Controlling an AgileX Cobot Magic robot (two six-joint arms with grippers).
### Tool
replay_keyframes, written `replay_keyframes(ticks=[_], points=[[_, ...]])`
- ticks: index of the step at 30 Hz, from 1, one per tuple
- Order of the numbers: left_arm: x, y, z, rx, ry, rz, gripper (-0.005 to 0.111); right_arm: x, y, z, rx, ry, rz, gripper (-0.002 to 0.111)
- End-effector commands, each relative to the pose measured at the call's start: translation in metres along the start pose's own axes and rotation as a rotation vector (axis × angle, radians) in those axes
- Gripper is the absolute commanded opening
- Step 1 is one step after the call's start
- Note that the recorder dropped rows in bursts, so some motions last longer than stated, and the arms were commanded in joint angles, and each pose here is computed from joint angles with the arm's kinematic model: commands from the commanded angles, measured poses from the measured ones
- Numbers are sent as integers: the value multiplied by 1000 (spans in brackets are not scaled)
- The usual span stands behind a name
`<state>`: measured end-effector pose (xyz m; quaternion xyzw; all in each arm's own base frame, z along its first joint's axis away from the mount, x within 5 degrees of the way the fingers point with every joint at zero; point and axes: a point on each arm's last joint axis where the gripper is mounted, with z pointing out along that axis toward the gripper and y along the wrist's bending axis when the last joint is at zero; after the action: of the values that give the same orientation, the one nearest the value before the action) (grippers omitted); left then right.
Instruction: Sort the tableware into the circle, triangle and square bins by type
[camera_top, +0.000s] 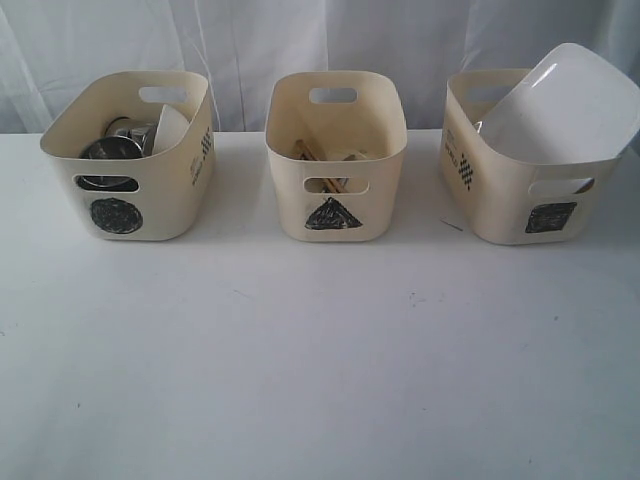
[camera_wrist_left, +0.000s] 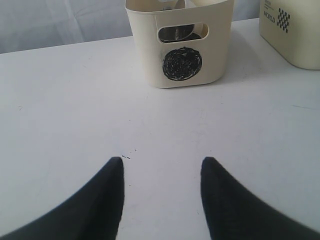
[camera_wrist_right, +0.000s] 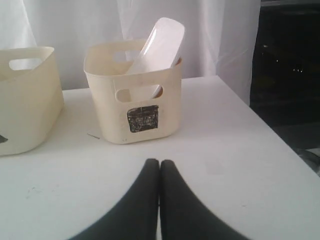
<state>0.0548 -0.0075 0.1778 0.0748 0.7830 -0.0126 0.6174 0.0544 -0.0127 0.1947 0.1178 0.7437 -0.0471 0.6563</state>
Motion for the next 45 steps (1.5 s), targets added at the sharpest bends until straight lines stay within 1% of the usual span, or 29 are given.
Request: replay_keyframes(ticks=[1, 45], points=[[0, 0, 0, -1, -8, -14, 52, 7, -1, 0, 4, 65, -15, 0], [0, 0, 0, -1, -8, -14, 52, 10, -1, 0, 4, 91, -12, 0]])
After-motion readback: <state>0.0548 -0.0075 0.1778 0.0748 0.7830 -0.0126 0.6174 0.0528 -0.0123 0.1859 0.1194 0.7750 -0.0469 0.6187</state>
